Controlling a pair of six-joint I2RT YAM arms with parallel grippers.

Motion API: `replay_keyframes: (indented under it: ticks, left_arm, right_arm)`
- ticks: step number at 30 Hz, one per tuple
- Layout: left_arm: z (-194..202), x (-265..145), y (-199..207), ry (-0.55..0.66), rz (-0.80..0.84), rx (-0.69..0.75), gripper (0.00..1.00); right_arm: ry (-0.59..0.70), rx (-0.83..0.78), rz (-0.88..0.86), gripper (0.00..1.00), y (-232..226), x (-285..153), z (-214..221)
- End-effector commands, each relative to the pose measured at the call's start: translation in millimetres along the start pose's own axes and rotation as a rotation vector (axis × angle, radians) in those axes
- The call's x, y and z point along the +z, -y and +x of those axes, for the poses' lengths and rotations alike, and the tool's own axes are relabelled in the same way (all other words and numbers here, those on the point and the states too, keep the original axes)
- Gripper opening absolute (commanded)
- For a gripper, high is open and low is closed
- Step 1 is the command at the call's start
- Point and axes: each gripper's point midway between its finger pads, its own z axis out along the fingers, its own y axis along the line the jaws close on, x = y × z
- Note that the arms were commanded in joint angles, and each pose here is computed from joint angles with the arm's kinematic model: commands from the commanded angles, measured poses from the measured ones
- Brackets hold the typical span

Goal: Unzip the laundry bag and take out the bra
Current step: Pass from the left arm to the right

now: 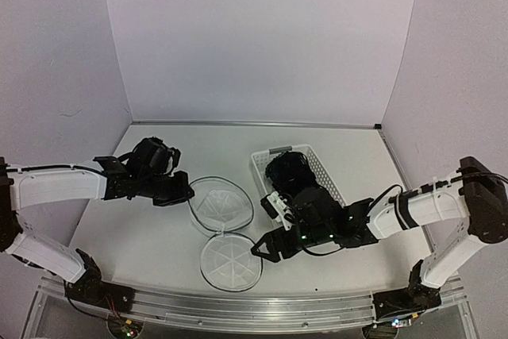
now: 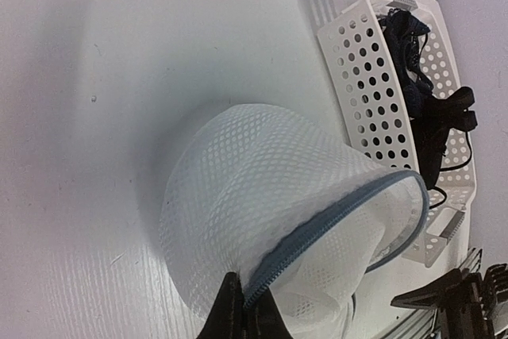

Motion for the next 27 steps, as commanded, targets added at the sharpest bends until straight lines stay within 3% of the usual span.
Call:
replay_keyframes:
  ticks: [1, 11, 27]
  left_arm:
    - [-16, -22, 2, 0.121, 0.038, -0.080, 0.00]
    - [-7, -31, -14, 0.146, 0.026, -0.127, 0.00]
    - [-7, -34, -17, 0.160, 0.019, -0.125, 0.00]
  right_arm:
    - [0.141, 0.002, 0.016, 0.72, -16, 9, -47]
    - [0.124, -0.013, 0.071, 0.72, -12, 49, -55]
    - [0.040, 0.038, 0.058, 0.71, -1, 81, -32]
